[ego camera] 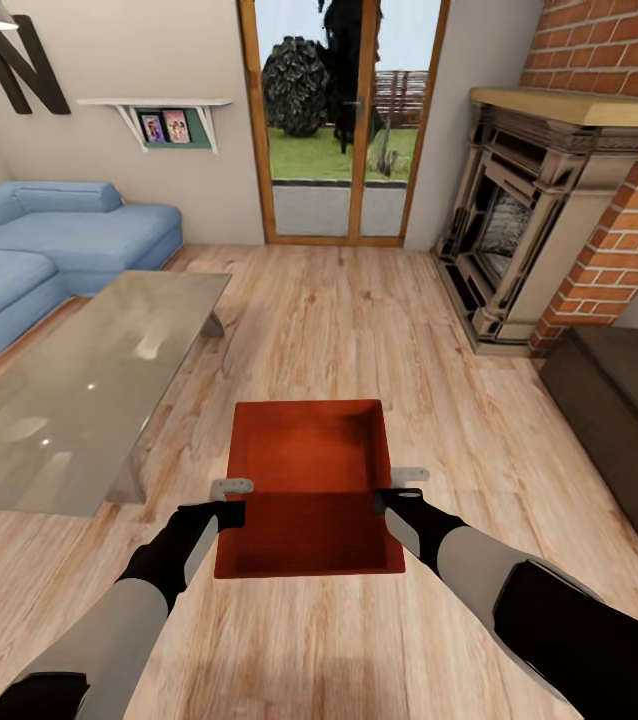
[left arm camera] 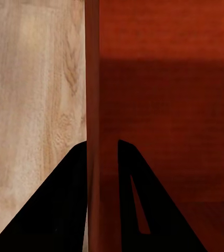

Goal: Move the two storage containers from the living room to the garage. In the garage, place one container on the floor and stack the other container on top of it (either order is fine).

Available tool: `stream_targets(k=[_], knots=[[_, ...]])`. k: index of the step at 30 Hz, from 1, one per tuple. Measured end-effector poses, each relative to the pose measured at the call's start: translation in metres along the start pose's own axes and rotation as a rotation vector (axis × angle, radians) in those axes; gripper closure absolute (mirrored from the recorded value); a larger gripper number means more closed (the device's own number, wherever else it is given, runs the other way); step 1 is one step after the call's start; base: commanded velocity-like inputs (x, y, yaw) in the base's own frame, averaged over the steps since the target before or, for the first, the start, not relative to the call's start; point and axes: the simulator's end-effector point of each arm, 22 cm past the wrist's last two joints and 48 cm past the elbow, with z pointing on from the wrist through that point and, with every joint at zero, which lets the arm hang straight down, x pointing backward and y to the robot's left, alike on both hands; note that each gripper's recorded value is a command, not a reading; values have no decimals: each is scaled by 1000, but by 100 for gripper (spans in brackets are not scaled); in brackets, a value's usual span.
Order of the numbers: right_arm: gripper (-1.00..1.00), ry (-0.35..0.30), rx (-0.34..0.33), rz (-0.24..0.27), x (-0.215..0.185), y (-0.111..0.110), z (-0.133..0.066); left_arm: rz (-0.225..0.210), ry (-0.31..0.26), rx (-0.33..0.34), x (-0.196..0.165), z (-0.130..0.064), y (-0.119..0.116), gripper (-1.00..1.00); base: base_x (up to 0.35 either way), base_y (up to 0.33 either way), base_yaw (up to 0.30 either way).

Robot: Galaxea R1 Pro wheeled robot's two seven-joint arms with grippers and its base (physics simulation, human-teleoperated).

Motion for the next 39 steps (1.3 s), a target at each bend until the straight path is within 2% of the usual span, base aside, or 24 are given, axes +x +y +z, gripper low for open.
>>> stream_targets(k=[28,39], knots=[[100,-43,1,5,-26,-4,-40,1,-43,2,-22,-41,-2,100,0,0,0],[100,-65,0,9,-36,-4,-47,3,-65,2,-33,-49,-2,100,0,0,0]])
